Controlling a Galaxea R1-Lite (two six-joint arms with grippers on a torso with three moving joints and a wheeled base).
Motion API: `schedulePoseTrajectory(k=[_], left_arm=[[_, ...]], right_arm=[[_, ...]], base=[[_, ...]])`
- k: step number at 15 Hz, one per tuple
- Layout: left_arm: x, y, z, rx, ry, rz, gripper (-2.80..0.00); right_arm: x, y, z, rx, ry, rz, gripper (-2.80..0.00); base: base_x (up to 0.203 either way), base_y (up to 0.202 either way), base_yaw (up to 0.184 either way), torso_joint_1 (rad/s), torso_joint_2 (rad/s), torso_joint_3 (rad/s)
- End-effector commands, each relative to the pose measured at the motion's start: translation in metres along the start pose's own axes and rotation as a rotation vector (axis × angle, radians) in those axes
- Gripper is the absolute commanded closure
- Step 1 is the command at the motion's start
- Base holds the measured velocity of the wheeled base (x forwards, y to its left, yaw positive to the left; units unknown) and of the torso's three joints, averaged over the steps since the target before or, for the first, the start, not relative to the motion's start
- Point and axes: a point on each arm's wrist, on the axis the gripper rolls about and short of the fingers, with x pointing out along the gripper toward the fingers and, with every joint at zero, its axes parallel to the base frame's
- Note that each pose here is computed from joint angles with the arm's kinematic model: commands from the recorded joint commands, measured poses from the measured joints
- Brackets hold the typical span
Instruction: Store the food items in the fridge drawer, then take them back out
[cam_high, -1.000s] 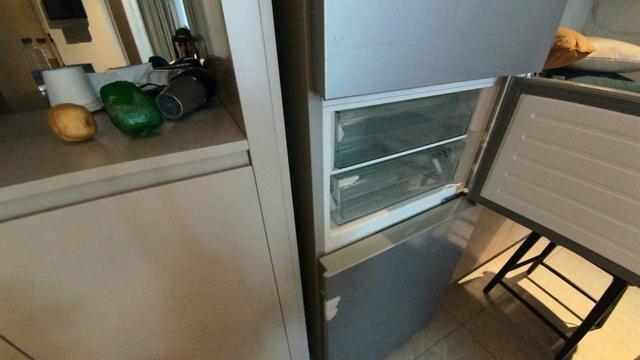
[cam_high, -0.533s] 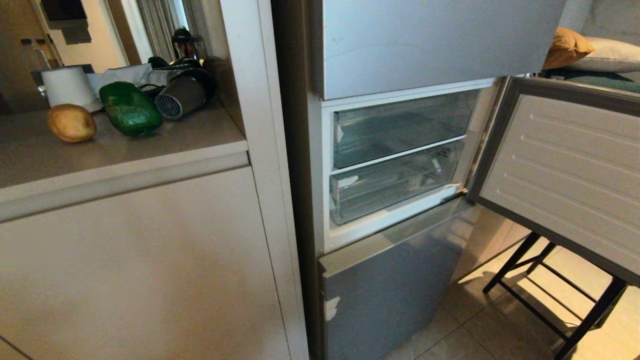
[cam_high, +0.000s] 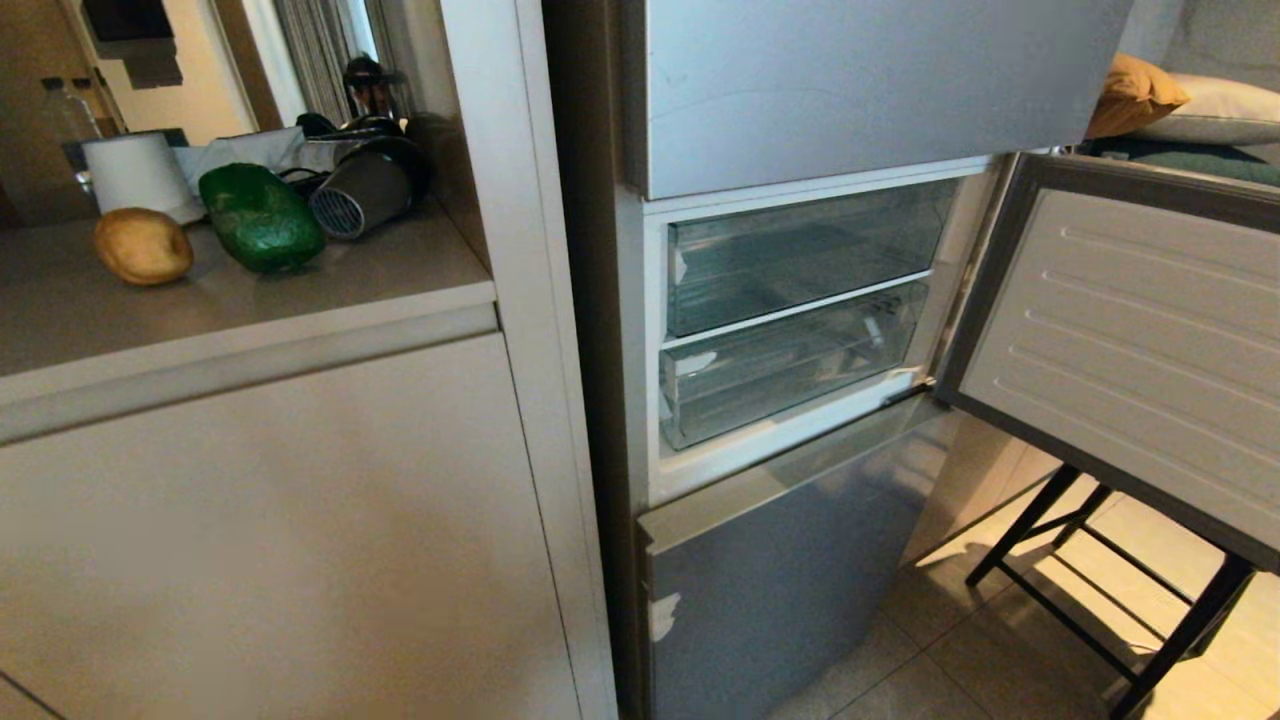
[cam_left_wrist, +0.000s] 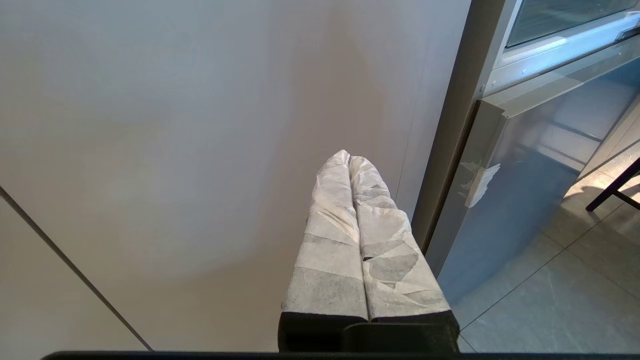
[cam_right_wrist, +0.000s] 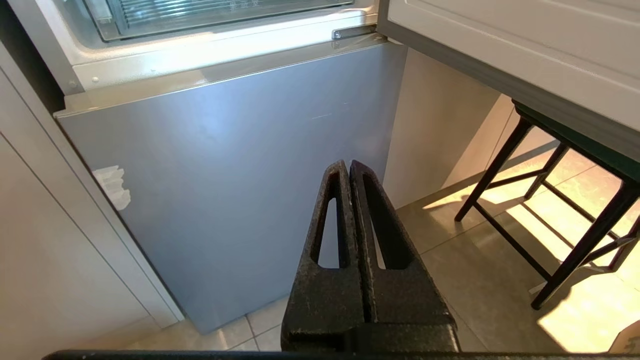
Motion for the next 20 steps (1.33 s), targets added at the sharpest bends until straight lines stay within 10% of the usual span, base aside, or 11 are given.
schedulePoseTrajectory(k=[1,20], left_arm=[[0.0007,0.0,-0.003,0.0,0.01,0.0,0.0],[0.0008,0.0,-0.0029,0.0,0.011,0.001,0.0]], right_arm=[[0.0,0.0,-0.0001,0.007,0.0,-0.001,0.0],[0.0,0.0,-0.0001,0.008,0.0,-0.001,0.0]], base=[[0.0,0.0,0.0,0.0,0.0,0.0],[0.0,0.0,0.0,-0.093,0.29,0.196]])
